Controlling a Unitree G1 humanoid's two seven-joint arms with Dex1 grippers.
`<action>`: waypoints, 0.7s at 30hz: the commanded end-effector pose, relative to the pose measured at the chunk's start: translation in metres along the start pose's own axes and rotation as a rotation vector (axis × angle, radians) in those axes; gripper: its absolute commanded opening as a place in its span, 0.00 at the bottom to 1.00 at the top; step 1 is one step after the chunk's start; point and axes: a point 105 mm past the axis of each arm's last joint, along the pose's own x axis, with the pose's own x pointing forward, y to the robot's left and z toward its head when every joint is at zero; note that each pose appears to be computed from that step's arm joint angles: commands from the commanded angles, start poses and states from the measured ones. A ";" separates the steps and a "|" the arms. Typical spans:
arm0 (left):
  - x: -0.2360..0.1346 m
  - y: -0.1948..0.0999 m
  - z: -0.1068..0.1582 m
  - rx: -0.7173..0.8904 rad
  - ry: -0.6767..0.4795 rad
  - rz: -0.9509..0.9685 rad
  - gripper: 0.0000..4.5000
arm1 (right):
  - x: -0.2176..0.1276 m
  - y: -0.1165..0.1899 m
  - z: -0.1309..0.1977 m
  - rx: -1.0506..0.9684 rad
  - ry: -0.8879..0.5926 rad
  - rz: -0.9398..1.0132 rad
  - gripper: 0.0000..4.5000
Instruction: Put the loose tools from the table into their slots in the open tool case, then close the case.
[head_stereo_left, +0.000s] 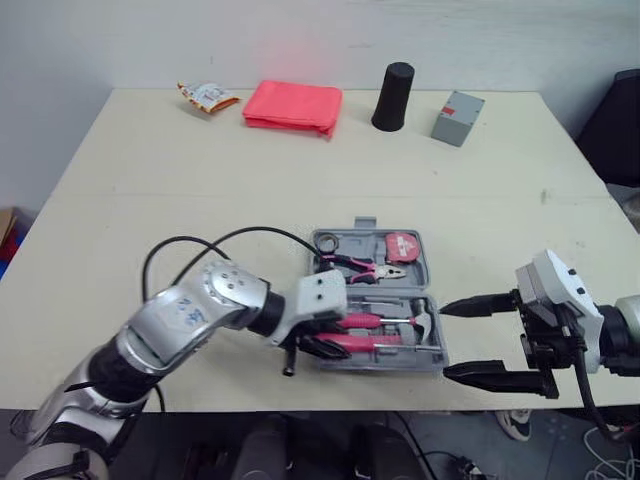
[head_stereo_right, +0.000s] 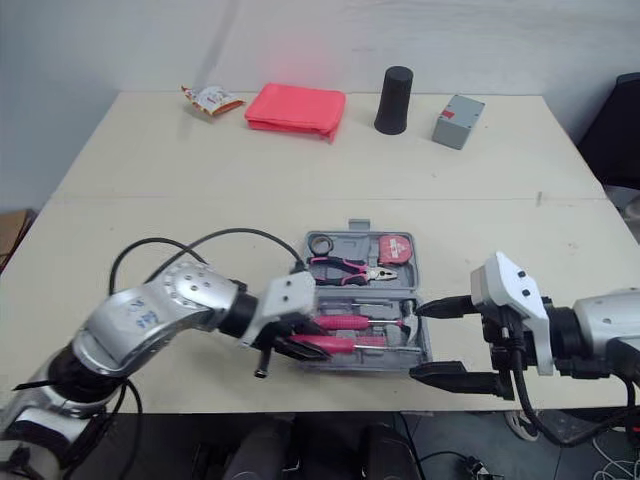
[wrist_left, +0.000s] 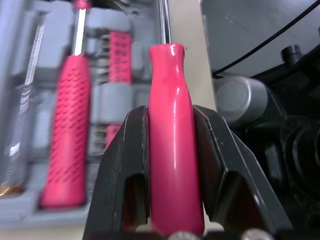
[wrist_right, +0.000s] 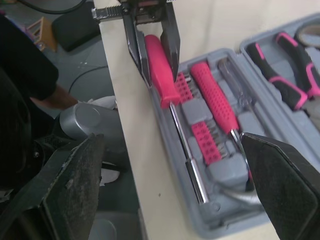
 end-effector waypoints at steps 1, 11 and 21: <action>0.007 0.007 0.003 -0.017 0.029 0.060 0.13 | -0.001 0.005 0.007 -0.028 -0.011 -0.013 1.00; 0.018 0.000 -0.015 -0.025 0.092 0.074 0.13 | 0.002 0.004 0.008 -0.010 -0.041 -0.043 1.00; 0.019 0.010 -0.016 -0.025 0.079 0.109 0.24 | 0.001 -0.005 0.012 -0.016 -0.063 -0.071 1.00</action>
